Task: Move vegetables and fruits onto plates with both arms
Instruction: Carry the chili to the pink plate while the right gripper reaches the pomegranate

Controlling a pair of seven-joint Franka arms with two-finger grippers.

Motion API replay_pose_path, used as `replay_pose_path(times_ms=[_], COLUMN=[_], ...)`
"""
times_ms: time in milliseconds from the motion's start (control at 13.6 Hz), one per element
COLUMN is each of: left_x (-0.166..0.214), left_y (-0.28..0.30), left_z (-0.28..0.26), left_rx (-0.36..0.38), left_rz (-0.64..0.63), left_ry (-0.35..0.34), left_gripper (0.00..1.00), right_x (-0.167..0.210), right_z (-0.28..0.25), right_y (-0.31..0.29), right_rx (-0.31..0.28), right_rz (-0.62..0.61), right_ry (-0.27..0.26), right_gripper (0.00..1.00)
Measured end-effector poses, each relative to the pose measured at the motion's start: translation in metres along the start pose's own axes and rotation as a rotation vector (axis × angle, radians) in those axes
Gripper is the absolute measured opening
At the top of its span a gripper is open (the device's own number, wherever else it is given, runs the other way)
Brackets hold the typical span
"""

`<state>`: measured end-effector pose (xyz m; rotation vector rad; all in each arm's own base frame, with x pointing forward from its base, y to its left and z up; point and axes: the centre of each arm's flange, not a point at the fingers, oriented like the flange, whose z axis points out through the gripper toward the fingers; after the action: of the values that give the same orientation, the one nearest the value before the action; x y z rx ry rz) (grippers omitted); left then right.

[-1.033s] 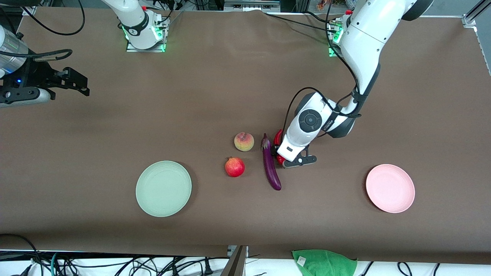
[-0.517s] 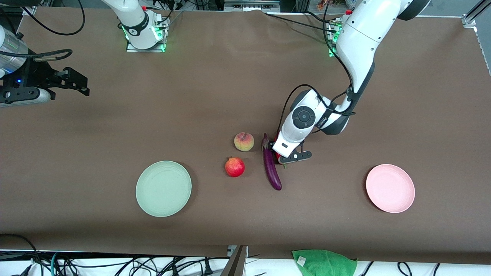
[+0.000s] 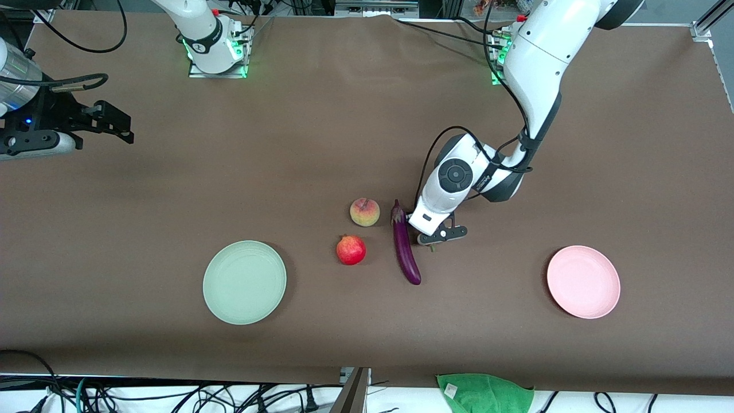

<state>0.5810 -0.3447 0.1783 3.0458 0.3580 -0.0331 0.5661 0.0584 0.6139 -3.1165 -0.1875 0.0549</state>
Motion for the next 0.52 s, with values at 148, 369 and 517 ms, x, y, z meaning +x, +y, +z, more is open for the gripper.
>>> replay_pose_path(times_ms=[148,369,517], left_x=[0.018,0.065,0.099], left_y=[-0.013,-0.060,-0.097], left_z=[-0.017,-0.070,-0.101], left_rx=[0.003,0.033,0.034], left_rz=[0.037,0.131,0.209], left_ry=[0.011,0.009,0.030], left_gripper=[0.27,0.27,0.27], right_x=[0.000,0.000,0.000], right_z=[0.000,0.000,0.000], right_y=[0.000,0.000,0.000], right_rx=[0.000,0.000,0.000], right_rz=[0.000,0.000,0.000], right_ry=[0.000,0.001,0.003], right_gripper=[1.00,1.00,1.00])
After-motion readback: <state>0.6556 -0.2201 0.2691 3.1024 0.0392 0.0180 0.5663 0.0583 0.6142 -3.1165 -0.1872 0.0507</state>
